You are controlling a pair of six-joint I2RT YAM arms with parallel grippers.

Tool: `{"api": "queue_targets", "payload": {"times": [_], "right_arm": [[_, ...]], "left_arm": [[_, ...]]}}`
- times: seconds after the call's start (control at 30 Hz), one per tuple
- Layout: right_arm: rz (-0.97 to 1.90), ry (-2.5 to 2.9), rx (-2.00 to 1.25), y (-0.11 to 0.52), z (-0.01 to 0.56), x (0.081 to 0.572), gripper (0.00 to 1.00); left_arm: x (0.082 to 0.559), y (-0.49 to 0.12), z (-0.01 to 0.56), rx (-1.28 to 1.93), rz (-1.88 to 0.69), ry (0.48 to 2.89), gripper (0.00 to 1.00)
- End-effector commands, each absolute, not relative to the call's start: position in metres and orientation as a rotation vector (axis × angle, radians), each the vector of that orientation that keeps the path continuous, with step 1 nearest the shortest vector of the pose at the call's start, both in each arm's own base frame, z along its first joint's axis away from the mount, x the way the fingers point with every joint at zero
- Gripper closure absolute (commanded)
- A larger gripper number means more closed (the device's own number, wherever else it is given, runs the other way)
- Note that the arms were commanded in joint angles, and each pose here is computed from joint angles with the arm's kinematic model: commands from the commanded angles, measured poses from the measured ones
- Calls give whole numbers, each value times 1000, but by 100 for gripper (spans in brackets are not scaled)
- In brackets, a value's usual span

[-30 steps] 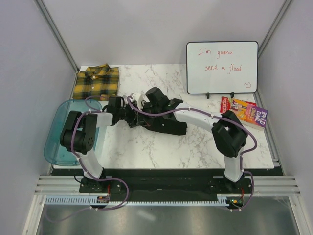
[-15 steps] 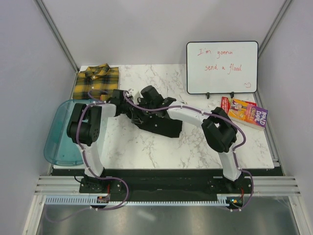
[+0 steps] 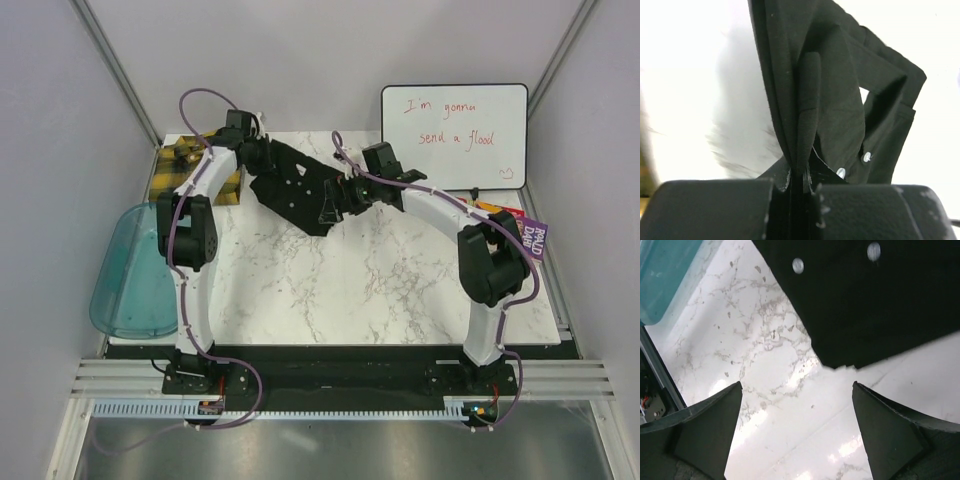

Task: Fold and stack the long sleeve shirts
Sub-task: Neatly place the folded shirt to the corner

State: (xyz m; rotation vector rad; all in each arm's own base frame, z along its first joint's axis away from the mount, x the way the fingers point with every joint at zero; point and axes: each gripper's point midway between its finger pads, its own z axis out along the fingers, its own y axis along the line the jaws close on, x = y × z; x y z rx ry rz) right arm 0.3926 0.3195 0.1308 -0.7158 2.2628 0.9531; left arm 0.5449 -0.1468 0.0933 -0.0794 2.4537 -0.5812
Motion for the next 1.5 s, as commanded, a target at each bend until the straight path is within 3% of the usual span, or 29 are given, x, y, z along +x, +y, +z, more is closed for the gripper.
{"api": "queue_targets", "payload": {"times": [0.0,0.2,0.5,0.8,1.47], "right_arm": [[968,2268,-796,309,143,361,2],[950,2284,-807,302,140,356,2],[932,2288,-802,300,141,357,2],[926,2283,-807,298,141,354,2],[921,2282,-809,295,142,351,2]], "left_arm": [[571,-100,126,135,-267,2407,98],[599,-70,179,268,-24,2259,98],[604,-39,224,329,126,2163,98],[598,-25,279,292,149,2056,98],[576,-28,325,222,99,1994,98]]}}
